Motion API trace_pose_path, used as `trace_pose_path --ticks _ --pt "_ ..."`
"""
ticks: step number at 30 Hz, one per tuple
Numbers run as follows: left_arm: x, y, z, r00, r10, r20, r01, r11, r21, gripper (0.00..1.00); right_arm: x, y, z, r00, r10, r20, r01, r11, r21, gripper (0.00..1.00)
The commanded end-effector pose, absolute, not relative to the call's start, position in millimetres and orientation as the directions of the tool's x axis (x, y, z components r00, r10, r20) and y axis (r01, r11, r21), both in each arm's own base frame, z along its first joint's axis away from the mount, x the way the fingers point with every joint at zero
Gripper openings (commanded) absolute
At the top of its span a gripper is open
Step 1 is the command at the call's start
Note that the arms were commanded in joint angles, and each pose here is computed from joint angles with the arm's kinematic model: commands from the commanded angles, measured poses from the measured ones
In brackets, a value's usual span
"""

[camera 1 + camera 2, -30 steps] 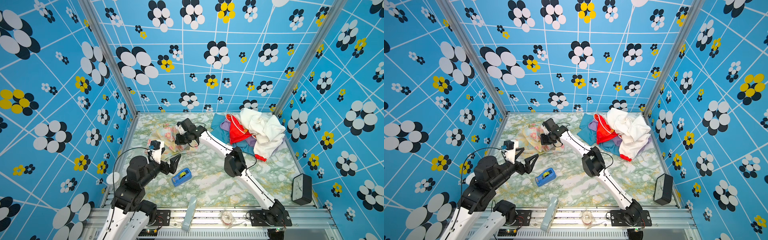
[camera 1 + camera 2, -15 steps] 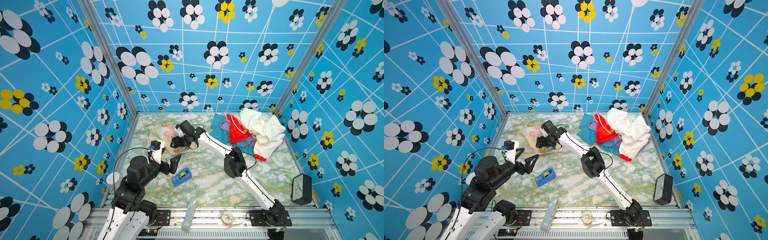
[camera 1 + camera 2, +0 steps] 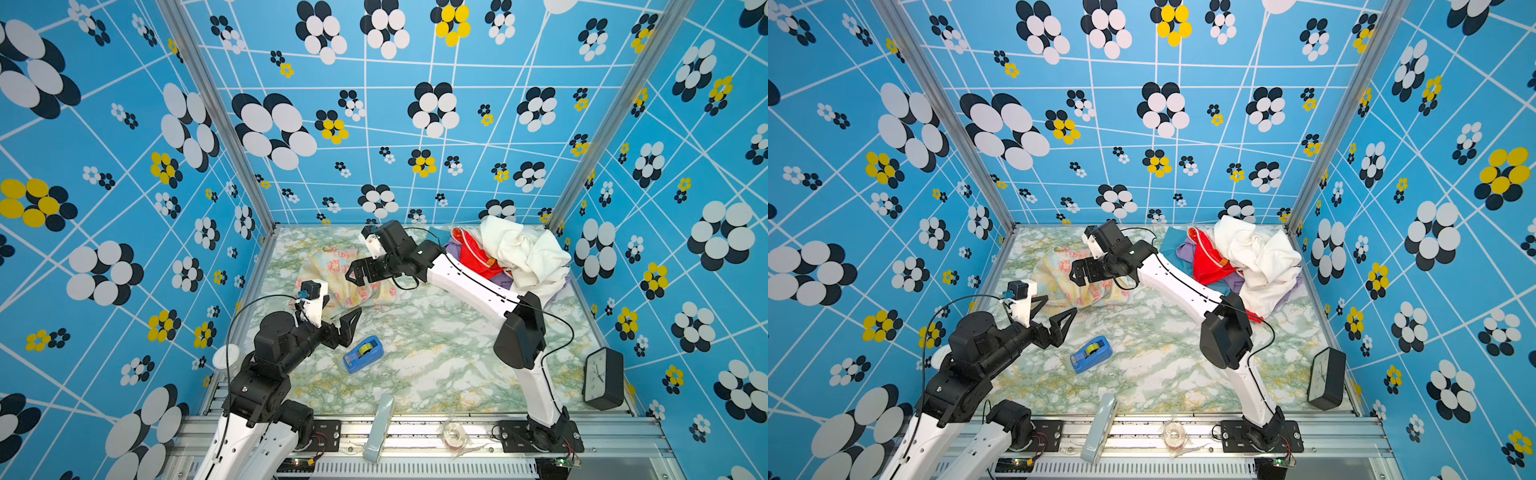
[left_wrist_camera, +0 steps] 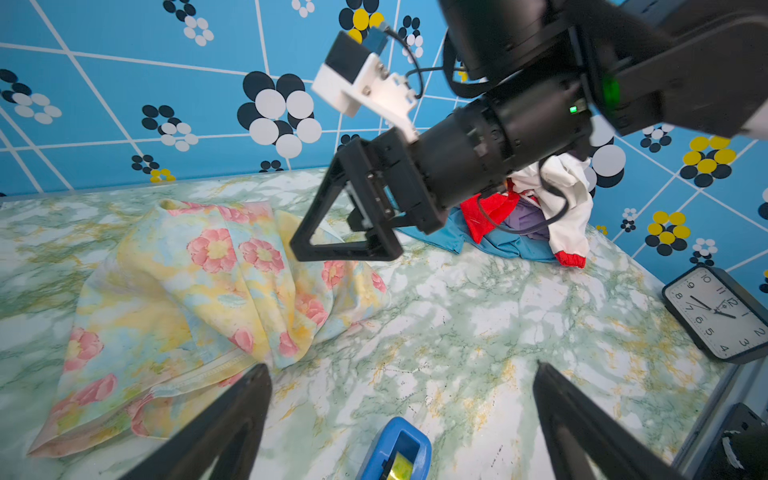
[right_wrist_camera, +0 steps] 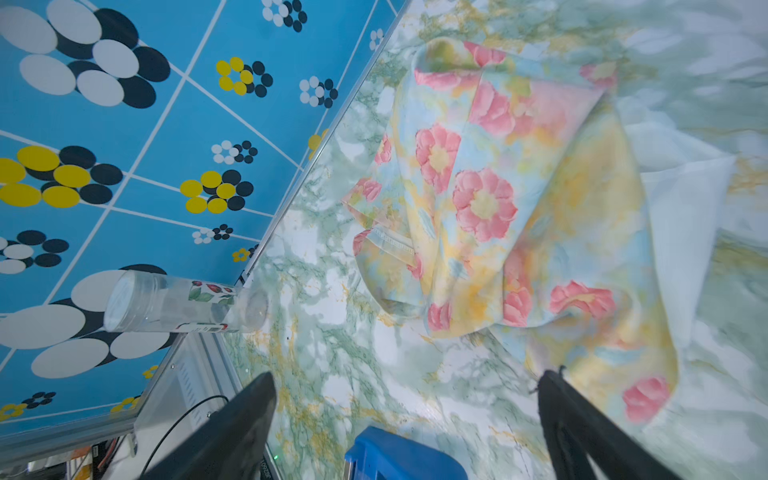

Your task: Pick out a specific cloth from the pile

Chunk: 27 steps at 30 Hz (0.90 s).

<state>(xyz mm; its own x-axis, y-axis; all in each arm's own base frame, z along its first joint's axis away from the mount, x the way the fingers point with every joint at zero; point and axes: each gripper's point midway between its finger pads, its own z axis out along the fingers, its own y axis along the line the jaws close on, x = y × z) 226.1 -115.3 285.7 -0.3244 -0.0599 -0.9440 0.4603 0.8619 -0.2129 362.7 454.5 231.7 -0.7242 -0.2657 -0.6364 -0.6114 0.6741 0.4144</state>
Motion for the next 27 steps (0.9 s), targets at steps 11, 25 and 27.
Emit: trace_pose_path --ticks 11,25,27 --pt "296.8 -43.5 224.4 -0.483 -0.005 -0.875 0.001 1.0 -0.007 0.99 364.3 222.3 271.8 -0.651 -0.124 -0.749 -0.344 0.928 0.145 0.99" --pt "344.4 10.6 157.9 -0.346 -0.101 -0.933 -0.159 0.986 -0.048 0.99 364.8 26.2 191.5 -0.559 -0.012 -0.829 0.119 0.988 -0.095 0.99" --pt "349.0 12.7 147.3 -0.352 -0.08 -0.933 -0.158 0.987 -0.026 0.99 363.6 9.9 172.8 -0.55 -0.007 -0.835 0.169 0.978 -0.12 0.99"
